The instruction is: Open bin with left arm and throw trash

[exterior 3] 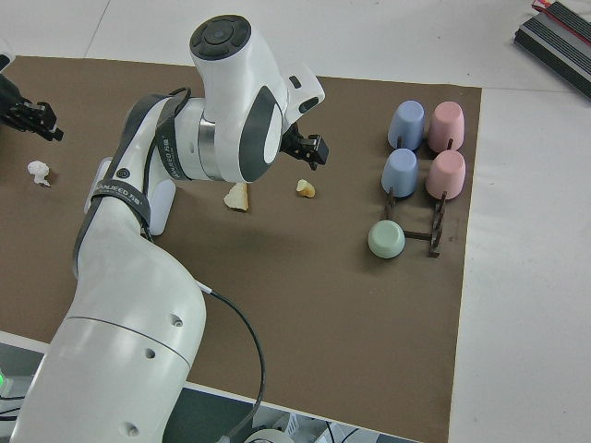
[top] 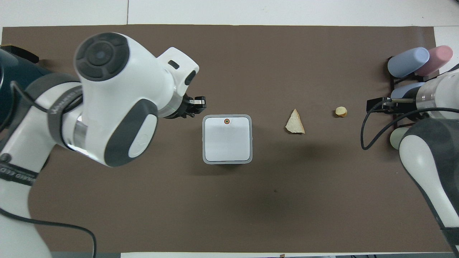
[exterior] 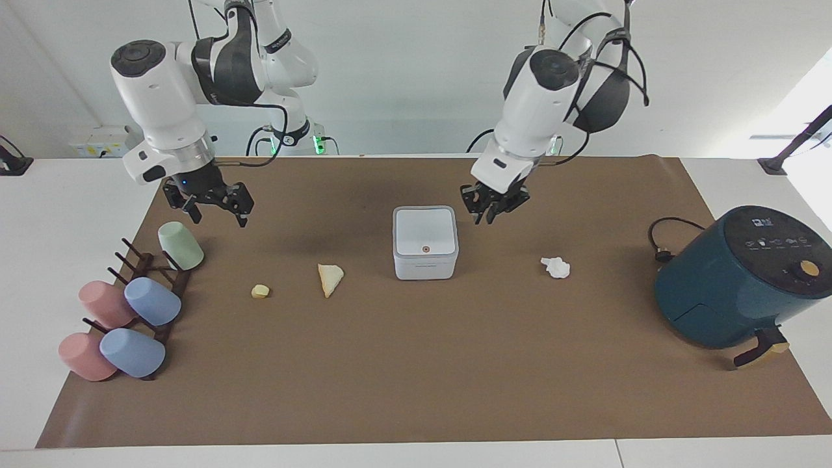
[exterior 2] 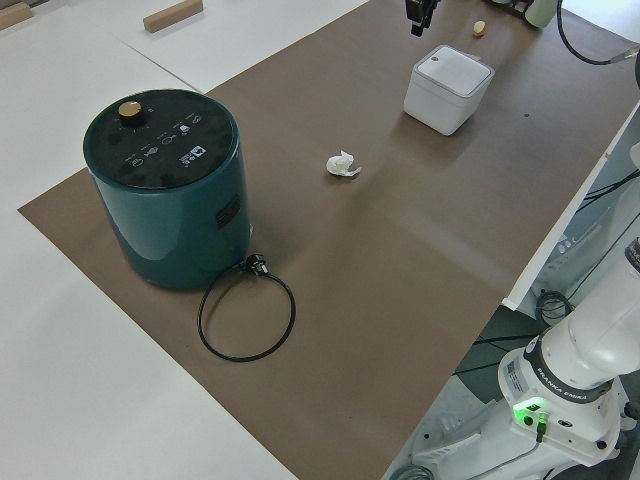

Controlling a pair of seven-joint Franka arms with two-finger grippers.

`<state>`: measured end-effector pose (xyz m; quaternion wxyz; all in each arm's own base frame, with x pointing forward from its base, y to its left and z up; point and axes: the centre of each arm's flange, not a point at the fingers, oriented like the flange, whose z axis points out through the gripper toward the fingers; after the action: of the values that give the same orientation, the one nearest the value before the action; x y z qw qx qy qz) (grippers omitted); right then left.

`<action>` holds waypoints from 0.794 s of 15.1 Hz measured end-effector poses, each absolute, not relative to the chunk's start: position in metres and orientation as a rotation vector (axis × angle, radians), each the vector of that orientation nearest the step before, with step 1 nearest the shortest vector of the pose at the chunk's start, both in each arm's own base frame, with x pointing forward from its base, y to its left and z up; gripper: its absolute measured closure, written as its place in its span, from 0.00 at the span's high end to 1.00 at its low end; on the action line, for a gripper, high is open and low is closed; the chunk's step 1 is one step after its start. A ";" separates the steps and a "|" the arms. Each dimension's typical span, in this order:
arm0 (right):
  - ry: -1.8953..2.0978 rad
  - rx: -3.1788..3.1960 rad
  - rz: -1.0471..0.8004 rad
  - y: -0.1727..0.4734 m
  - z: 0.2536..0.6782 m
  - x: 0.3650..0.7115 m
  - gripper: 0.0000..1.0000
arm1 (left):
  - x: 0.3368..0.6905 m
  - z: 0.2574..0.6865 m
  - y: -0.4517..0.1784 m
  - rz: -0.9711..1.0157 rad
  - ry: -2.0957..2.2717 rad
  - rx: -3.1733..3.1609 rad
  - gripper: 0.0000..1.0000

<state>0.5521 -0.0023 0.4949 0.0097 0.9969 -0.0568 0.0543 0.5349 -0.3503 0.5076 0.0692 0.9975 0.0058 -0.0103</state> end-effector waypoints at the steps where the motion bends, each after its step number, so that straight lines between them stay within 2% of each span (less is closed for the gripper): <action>1: -0.171 3.114 0.202 -0.001 0.481 0.558 1.00 | 0.535 0.497 -0.366 -0.026 0.010 2.997 0.07; 2: -0.161 3.116 0.237 0.003 0.467 0.565 1.00 | 0.535 0.490 -0.377 -0.018 -0.001 2.991 0.01; 7: -0.122 3.125 0.370 0.016 0.384 0.598 1.00 | 0.526 0.473 -0.403 -0.010 -0.062 2.986 0.01; 12: 0.024 3.129 0.331 0.027 0.327 0.584 1.00 | 0.521 0.442 -0.414 -0.014 -0.153 2.986 0.01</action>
<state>0.5843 0.0272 0.3268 -0.0026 0.9944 0.0076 0.1050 0.5212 -0.4142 0.4422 0.0757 0.9958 -0.0510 -0.0048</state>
